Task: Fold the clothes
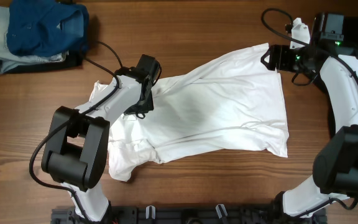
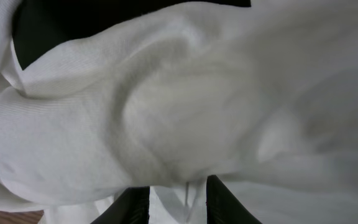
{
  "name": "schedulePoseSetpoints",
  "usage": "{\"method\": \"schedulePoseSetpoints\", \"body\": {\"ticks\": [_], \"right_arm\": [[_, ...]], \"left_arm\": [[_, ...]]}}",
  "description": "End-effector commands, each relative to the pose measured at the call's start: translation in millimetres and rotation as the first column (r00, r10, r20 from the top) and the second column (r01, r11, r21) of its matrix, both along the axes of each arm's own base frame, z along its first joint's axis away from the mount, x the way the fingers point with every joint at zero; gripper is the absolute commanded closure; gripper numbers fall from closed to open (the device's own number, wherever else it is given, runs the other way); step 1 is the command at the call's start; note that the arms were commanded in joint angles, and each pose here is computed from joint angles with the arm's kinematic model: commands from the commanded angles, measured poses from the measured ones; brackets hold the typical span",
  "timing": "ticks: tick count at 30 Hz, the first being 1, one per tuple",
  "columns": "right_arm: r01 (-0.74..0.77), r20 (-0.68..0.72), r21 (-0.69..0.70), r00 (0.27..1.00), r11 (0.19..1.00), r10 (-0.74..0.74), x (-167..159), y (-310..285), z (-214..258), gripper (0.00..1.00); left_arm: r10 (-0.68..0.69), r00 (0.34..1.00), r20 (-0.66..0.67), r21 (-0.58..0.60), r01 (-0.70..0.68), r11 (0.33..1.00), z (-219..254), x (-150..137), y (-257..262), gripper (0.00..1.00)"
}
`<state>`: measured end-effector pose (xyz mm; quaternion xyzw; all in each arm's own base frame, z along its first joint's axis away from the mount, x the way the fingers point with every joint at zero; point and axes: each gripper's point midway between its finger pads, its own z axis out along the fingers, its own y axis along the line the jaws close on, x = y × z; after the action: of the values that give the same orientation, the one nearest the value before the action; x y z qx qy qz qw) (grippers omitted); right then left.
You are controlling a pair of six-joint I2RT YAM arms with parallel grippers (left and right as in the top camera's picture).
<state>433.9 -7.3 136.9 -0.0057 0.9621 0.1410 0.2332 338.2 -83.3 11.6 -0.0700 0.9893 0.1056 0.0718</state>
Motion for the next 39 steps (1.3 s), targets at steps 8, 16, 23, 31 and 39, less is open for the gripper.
{"method": "schedulePoseSetpoints", "body": {"ticks": [8,16,23,31,39], "right_arm": [[-0.030,0.020,0.009,0.999,1.000,0.030,3.8,4.6,5.8,0.20],[-0.030,0.020,0.009,0.999,0.999,0.030,3.8,4.6,5.8,0.20],[-0.030,0.019,0.009,0.999,0.999,0.030,3.8,4.6,5.7,0.20],[-0.030,0.019,0.009,0.999,1.000,0.030,3.7,4.6,5.6,0.20],[-0.030,0.020,0.009,0.999,1.000,0.030,3.9,4.6,5.8,0.20]], "left_arm": [[0.024,1.000,0.014,-0.016,-0.024,1.000,3.2,-0.7,0.3,0.71],[0.024,1.000,0.014,-0.016,-0.024,1.000,3.2,-0.6,0.4,0.72],[0.025,1.000,0.009,-0.014,-0.025,1.000,1.6,-2.7,1.1,0.75],[0.028,1.000,0.002,-0.011,-0.028,1.000,-5.0,-7.4,2.9,0.75],[0.029,0.999,0.037,0.033,-0.031,0.999,5.9,0.5,9.7,0.96]]}}
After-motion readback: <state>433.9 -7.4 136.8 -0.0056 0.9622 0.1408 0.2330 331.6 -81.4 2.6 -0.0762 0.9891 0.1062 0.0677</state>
